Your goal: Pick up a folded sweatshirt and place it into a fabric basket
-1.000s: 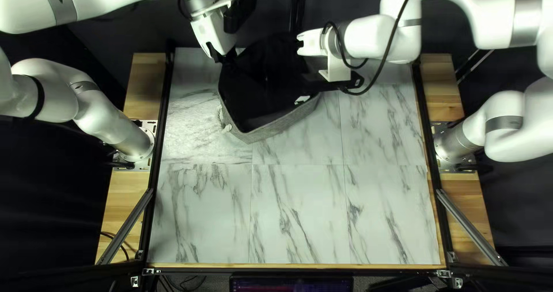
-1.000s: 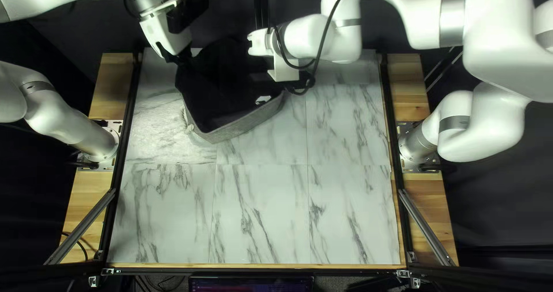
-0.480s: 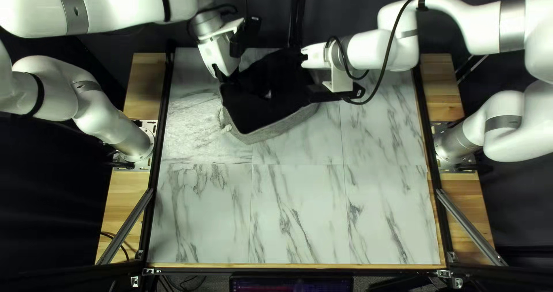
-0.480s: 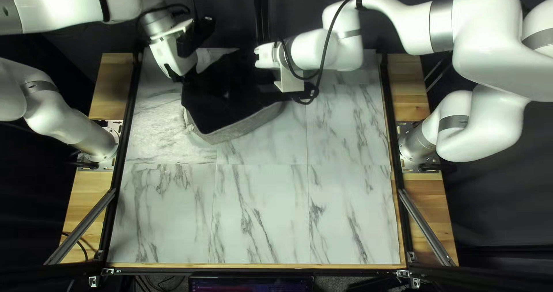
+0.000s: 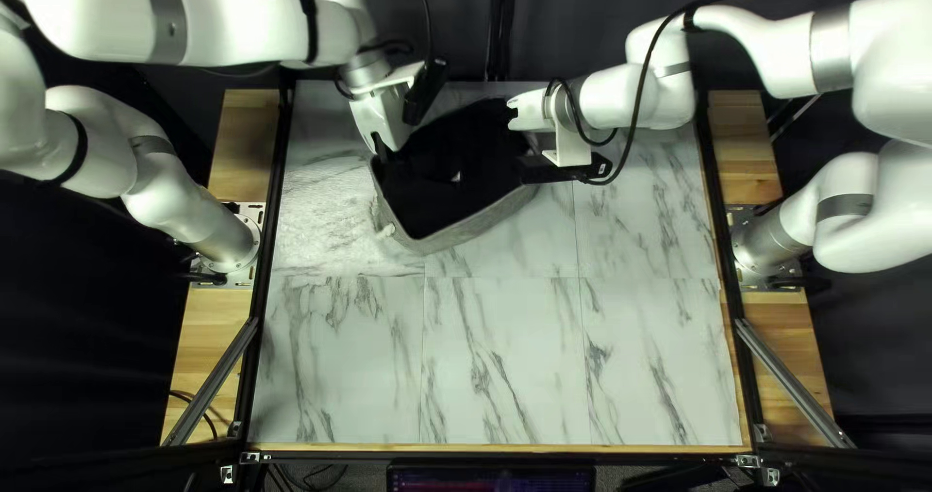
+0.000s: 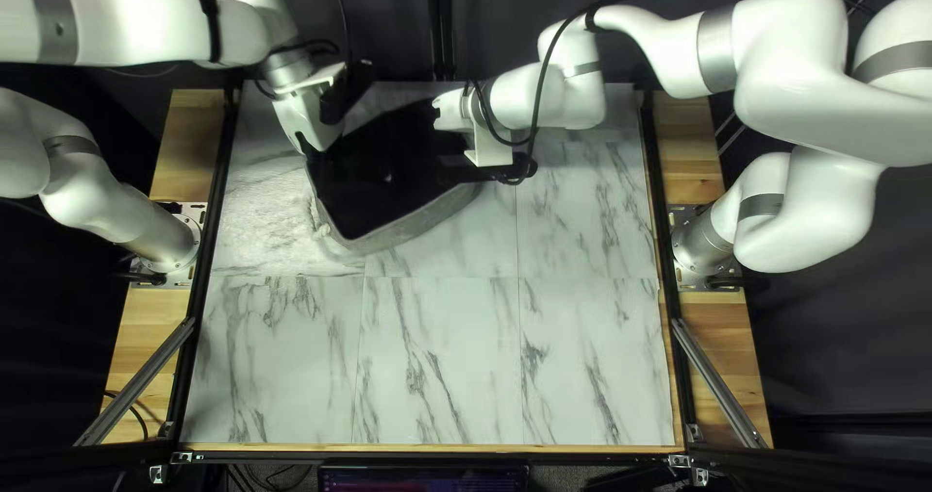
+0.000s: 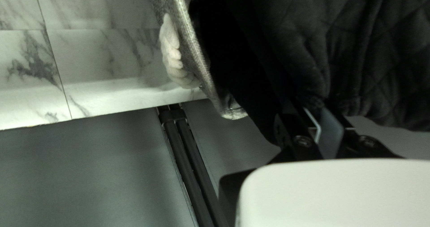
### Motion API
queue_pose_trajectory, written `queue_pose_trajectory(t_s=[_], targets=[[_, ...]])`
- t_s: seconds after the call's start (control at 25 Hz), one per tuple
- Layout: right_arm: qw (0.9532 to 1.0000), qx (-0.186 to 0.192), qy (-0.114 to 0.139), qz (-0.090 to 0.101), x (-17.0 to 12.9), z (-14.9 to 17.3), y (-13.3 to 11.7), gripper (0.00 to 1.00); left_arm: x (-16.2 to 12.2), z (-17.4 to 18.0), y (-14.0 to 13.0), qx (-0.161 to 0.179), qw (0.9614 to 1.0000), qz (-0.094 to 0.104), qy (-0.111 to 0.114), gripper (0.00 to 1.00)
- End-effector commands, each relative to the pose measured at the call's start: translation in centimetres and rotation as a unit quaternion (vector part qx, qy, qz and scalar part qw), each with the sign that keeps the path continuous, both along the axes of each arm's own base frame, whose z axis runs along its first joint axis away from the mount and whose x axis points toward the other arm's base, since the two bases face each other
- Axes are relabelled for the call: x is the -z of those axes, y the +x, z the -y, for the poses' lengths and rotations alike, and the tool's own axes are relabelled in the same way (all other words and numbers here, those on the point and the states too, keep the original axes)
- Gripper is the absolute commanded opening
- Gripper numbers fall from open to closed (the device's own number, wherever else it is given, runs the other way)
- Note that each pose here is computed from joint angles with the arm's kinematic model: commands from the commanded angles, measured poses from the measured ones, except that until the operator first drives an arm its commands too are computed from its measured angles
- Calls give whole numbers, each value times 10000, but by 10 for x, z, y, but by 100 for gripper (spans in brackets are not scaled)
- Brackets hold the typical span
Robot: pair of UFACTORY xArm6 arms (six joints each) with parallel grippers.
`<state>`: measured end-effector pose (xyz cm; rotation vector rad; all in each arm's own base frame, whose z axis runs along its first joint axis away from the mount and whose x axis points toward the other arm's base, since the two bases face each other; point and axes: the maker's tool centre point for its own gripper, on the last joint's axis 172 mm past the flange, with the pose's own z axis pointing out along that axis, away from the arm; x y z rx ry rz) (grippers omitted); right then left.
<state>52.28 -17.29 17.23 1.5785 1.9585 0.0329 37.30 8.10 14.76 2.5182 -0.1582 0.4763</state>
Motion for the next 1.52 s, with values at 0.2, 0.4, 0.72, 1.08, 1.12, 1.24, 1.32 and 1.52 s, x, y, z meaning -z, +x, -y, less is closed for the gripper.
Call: queue_pose_trajectory(t_s=[0.2,0.4,0.72,1.08,1.12,1.24,1.32,1.52], targets=[[9995,-87,253,-150,20,-7,-5,0,12,9,-2,-37,10000,1,17,6],[9992,-84,368,-148,10,-6,-5,100,-2,12,-7,-123,9999,71,38,100],[9995,24,317,87,-57,-8,-23,100,-93,24,-14,-122,9980,515,342,100],[9930,696,883,348,-102,-24,-77,100,-104,92,-15,418,9960,638,466,100],[9904,839,1029,392,-107,-24,-87,100,-103,103,-15,597,9949,662,474,100],[9807,1309,1363,495,-123,-24,-109,100,-101,129,-21,1075,9900,773,483,100],[9726,1616,1576,558,-130,-27,-118,100,-102,147,-23,1381,9852,858,534,100],[9431,2491,2108,642,-138,-42,-128,100,-93,199,-29,1896,9708,1006,1074,100]])
